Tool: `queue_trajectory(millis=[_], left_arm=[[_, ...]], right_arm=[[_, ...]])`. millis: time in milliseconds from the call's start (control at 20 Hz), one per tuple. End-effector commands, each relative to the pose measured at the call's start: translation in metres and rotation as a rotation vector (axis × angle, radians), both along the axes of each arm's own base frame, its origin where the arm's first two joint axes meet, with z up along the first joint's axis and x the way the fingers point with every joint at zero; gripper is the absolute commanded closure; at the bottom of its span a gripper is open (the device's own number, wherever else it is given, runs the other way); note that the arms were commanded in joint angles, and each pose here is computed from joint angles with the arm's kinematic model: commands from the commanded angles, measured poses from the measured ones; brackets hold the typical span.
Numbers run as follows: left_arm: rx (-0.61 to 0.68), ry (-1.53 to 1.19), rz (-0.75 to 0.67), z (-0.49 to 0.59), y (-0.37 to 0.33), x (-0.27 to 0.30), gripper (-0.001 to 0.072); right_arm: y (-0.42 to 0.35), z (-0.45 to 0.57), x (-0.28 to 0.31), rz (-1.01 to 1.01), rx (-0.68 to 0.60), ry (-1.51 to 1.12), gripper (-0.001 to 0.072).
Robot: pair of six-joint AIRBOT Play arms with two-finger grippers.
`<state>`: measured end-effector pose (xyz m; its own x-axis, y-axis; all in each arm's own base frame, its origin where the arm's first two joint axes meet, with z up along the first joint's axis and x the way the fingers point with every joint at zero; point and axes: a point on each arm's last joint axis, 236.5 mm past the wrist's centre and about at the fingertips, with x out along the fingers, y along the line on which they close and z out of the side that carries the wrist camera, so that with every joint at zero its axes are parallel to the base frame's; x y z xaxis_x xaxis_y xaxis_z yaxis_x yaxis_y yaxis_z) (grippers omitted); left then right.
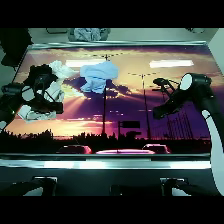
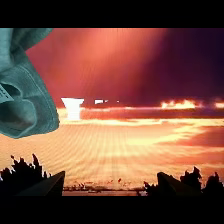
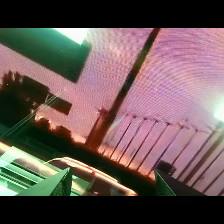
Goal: Fold the shirts.
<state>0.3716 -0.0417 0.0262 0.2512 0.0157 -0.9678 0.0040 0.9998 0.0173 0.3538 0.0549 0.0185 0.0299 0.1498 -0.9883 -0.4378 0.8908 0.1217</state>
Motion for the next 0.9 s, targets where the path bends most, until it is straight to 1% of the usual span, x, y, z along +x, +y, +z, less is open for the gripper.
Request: queue_trajectory(millis=[0,650,850], left_arm=[[0.0,-0.001,-0.001,0.0,0.0,0.0,0.0038],[0.0,-0.001,-0.001,0.0,0.0,0.0,0.0038],[-0.027,-0.166,-0.011,0.005,-0.008,0.042,0.0038]], right_arm=[[0.0,0.0,0.0,0.001,0.0,0.001,0.0116],[0.0,0.0,0.0,0.001,0.0,0.001,0.0116],[0.0,0.0,0.003,-0.001,0.0,-0.012,0.0117]])
